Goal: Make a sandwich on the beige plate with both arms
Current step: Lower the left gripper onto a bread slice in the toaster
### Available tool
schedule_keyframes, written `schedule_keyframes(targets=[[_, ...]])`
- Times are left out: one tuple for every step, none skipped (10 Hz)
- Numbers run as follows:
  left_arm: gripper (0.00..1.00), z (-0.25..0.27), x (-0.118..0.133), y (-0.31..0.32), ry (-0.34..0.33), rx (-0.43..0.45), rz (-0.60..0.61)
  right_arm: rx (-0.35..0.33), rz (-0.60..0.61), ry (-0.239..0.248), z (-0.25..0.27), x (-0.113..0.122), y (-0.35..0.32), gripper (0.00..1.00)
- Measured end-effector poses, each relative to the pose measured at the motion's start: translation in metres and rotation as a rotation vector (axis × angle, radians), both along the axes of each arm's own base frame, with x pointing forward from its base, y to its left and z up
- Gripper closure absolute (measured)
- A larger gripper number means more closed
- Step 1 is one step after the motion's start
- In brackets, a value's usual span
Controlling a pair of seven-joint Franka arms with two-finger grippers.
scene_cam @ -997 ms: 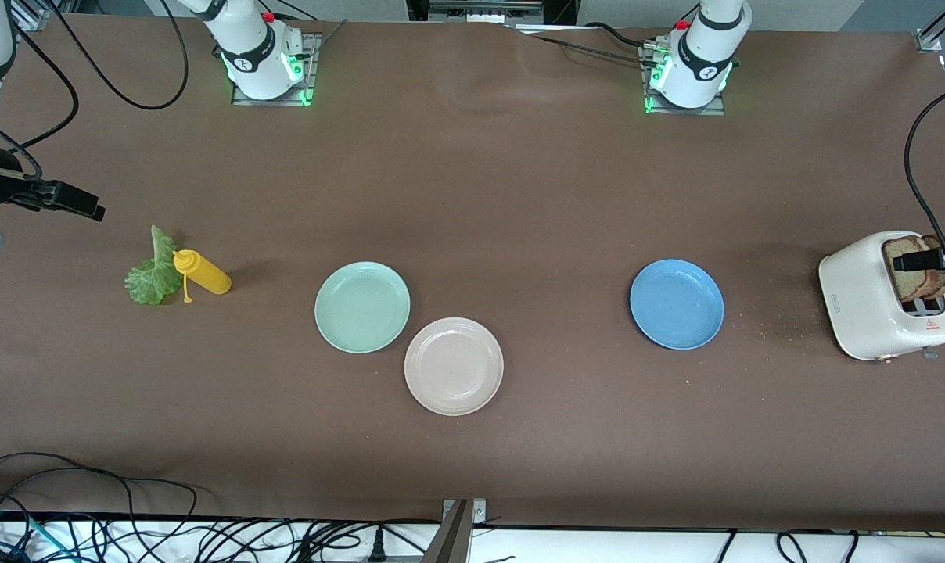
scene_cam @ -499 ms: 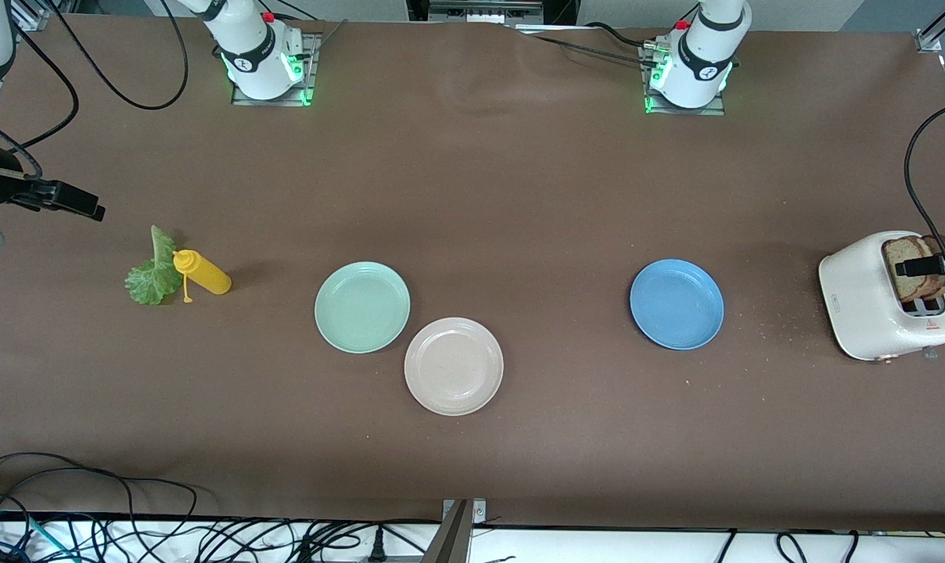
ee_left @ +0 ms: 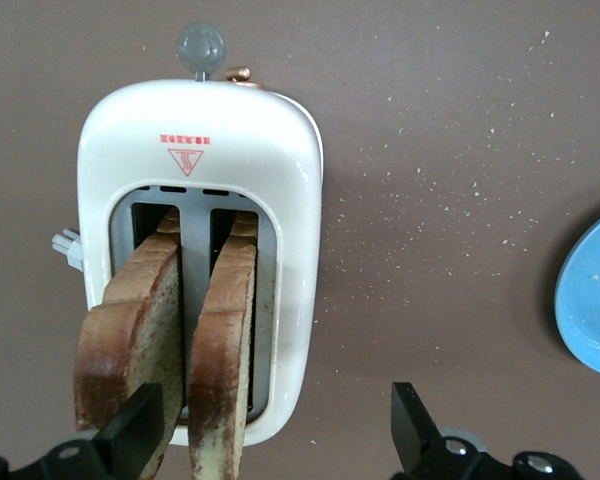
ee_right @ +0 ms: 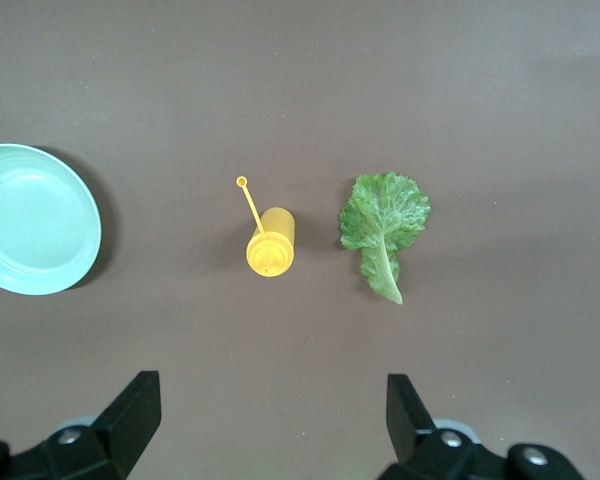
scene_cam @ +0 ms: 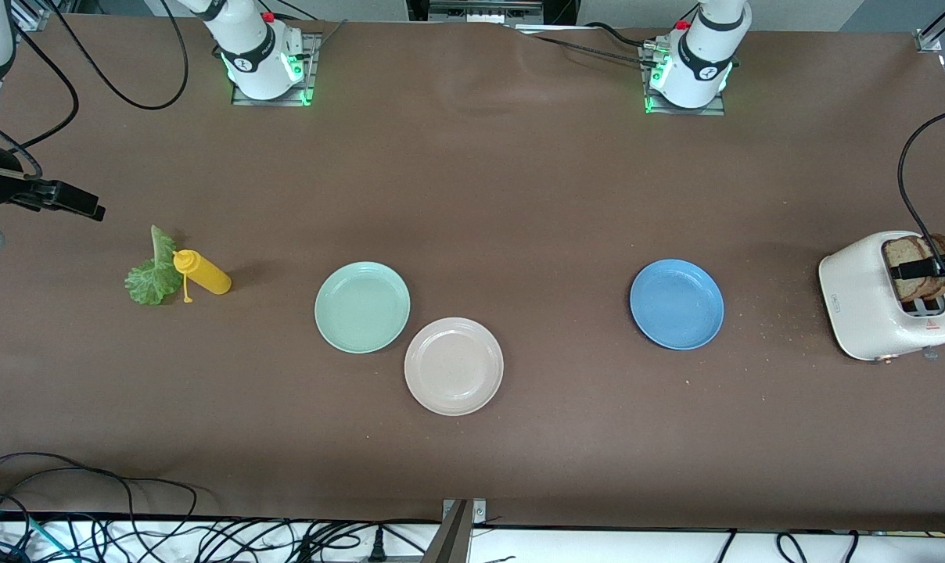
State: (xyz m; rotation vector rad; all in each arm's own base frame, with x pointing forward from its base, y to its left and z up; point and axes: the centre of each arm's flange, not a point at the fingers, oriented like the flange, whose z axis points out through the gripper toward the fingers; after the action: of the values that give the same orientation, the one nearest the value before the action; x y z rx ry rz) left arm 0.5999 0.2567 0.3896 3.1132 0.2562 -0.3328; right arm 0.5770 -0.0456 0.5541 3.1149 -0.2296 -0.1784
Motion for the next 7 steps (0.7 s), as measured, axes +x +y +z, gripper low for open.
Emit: schedule_keyframes(targets=[[0.01,-0.003,-0.002,0.002,-0.005,0.001,0.002,0.000,0.000,0.000,0.000,0.000,0.000,0.00],[0.07,-0.006,-0.003,0.004,-0.014,0.004,0.004,0.000,0.000,0.000,0.000,0.000,0.000,0.00],[0.13,-0.009,-0.006,0.005,-0.019,0.006,0.007,0.000,0.000,0.000,0.000,0.000,0.000,0.00],[0.28,-0.012,-0.009,0.006,-0.023,0.006,0.008,0.000,0.000,0.000,0.000,0.000,0.000,0.00],[0.42,-0.013,-0.012,0.005,-0.024,0.006,0.008,0.000,0.000,0.000,0.000,0.000,0.000,0.00],[0.57,-0.013,-0.012,0.005,-0.027,0.006,0.003,0.000,0.000,0.000,0.000,0.000,0.000,0.00],[0.69,-0.011,-0.014,0.009,-0.030,0.002,-0.020,0.000,0.000,0.000,0.000,0.000,0.000,0.00]])
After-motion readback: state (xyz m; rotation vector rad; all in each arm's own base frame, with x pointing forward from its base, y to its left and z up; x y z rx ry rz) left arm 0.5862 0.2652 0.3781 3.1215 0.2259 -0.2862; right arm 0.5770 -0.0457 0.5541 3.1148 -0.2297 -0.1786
